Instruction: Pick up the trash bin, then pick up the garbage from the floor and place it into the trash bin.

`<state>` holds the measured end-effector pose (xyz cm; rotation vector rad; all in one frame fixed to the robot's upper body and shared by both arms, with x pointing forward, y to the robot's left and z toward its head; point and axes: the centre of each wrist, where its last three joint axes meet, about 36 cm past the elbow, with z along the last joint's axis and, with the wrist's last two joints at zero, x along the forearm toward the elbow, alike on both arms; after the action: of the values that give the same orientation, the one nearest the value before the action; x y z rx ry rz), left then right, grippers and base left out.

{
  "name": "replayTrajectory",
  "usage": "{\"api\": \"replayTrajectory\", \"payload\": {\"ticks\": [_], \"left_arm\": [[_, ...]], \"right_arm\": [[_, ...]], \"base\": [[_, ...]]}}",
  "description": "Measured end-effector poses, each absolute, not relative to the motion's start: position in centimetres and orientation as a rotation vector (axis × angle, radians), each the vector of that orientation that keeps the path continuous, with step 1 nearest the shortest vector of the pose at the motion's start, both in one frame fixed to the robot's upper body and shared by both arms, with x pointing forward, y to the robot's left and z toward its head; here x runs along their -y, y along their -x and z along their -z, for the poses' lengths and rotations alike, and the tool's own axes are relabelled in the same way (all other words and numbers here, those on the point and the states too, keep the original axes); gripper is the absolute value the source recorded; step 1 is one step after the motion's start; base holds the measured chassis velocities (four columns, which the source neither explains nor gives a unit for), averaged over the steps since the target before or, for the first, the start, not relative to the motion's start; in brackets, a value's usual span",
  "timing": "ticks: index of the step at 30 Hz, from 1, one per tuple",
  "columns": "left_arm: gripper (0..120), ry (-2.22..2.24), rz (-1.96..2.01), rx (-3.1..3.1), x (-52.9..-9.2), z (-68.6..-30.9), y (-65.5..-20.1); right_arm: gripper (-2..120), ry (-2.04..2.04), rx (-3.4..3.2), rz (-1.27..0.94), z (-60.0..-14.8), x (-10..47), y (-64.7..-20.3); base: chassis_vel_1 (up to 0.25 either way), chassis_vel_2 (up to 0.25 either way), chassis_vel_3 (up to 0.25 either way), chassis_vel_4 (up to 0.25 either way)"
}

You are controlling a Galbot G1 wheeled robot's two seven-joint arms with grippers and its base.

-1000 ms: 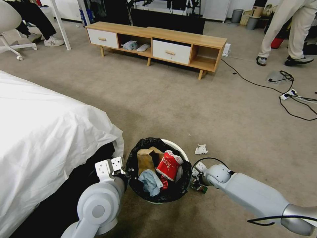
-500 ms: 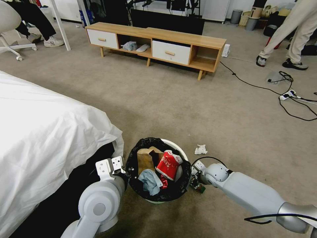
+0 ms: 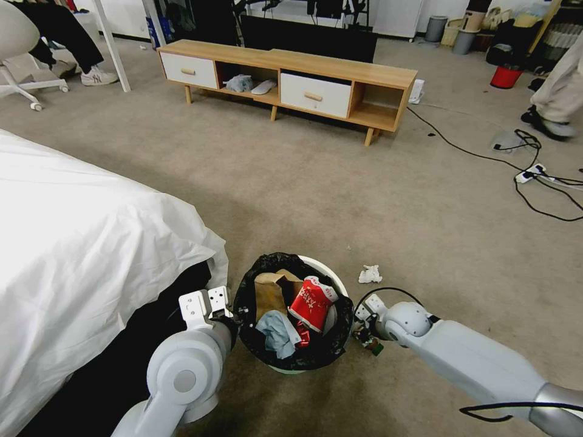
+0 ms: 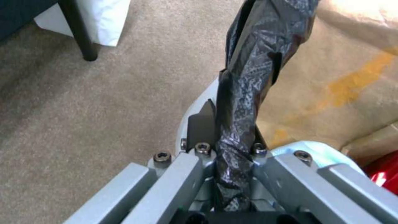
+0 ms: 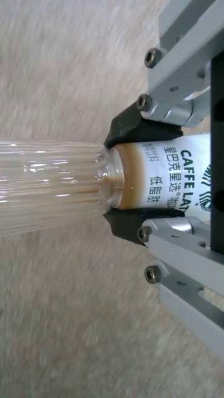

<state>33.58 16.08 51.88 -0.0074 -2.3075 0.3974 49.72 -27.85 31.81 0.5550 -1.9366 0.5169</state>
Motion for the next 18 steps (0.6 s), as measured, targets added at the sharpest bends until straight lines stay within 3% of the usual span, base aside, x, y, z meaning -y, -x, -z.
{"api": "replayTrajectory", "payload": {"ticks": [12, 18], "left_arm": [[1, 0.04, -0.371, 2.305, -15.8, -51.7, -33.5], [1, 0.067, -0.358, 2.293, -15.7, -51.6, -33.6]], "right_arm": [[28, -0.376, 1.956, -0.5, -34.2, 35.9, -44.8], [28, -0.243, 2.006, -0.55, -38.4, 41.1, -41.8]], "base": [[0.0, 0.0, 0.0, 0.0], [0.0, 0.0, 0.0, 0.0]]}}
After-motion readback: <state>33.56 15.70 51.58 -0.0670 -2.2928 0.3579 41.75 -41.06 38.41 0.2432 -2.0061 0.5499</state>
